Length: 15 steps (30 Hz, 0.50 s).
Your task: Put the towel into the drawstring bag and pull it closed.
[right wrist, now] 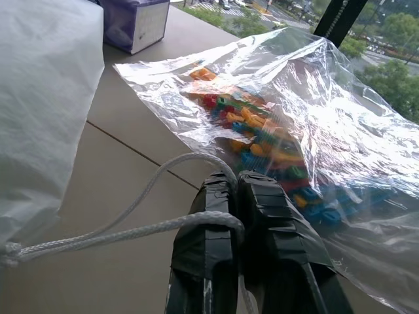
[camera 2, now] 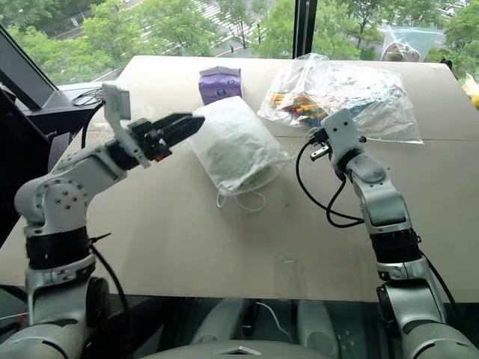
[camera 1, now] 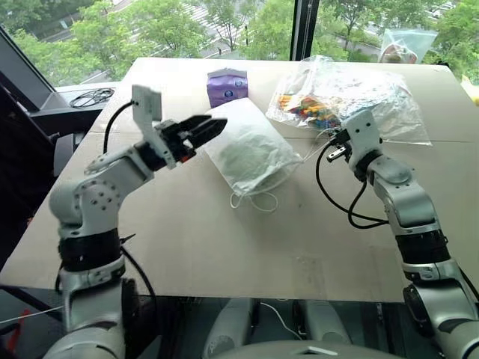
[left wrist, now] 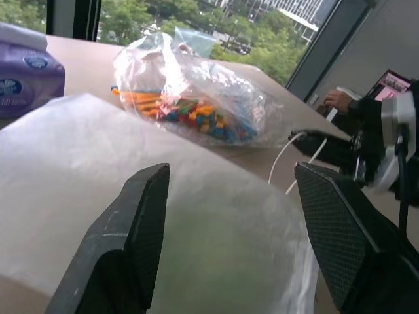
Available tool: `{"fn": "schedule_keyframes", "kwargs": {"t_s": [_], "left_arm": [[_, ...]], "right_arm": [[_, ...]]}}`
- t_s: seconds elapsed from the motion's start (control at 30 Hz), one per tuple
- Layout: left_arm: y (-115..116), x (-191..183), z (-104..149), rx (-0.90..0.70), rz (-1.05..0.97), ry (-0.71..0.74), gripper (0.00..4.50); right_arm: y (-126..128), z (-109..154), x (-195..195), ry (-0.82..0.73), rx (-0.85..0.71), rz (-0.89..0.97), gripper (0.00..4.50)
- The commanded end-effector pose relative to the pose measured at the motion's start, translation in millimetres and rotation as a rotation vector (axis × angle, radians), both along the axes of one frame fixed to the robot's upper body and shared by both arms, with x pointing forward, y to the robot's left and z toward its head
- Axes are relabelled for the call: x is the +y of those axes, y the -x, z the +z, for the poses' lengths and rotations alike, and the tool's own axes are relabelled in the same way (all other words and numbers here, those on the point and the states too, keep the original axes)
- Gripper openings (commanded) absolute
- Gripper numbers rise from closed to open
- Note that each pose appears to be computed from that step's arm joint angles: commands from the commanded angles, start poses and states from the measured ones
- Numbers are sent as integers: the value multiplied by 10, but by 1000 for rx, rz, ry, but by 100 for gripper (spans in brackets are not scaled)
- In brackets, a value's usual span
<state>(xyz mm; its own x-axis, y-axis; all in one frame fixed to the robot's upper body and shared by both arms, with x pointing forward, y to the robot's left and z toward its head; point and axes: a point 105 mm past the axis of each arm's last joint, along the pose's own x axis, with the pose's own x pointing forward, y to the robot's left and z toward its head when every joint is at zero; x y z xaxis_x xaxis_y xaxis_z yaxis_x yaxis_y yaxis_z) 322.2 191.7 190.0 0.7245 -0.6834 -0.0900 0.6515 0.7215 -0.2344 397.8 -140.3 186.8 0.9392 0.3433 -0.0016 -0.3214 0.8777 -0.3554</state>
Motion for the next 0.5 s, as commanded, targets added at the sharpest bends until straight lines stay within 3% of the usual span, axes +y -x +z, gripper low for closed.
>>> {"fn": "schedule_keyframes", "kwargs": {"t_s": [0.03, 0.2, 0.37, 0.5], "left_arm": [[158, 1, -221, 15, -67, -159, 310], [207, -70, -666, 22, -132, -355, 310], [144, -304, -882, -84, -221, -463, 310], [-2, -576, -881, -188, -257, -449, 310]], "right_arm": [[-29, 281, -8, -26, -89, -15, 0], [-53, 351, 73, -22, -103, 11, 0], [-64, 419, 57, -18, -114, 9, 0], [-65, 441, 61, -8, -117, 12, 0]]}}
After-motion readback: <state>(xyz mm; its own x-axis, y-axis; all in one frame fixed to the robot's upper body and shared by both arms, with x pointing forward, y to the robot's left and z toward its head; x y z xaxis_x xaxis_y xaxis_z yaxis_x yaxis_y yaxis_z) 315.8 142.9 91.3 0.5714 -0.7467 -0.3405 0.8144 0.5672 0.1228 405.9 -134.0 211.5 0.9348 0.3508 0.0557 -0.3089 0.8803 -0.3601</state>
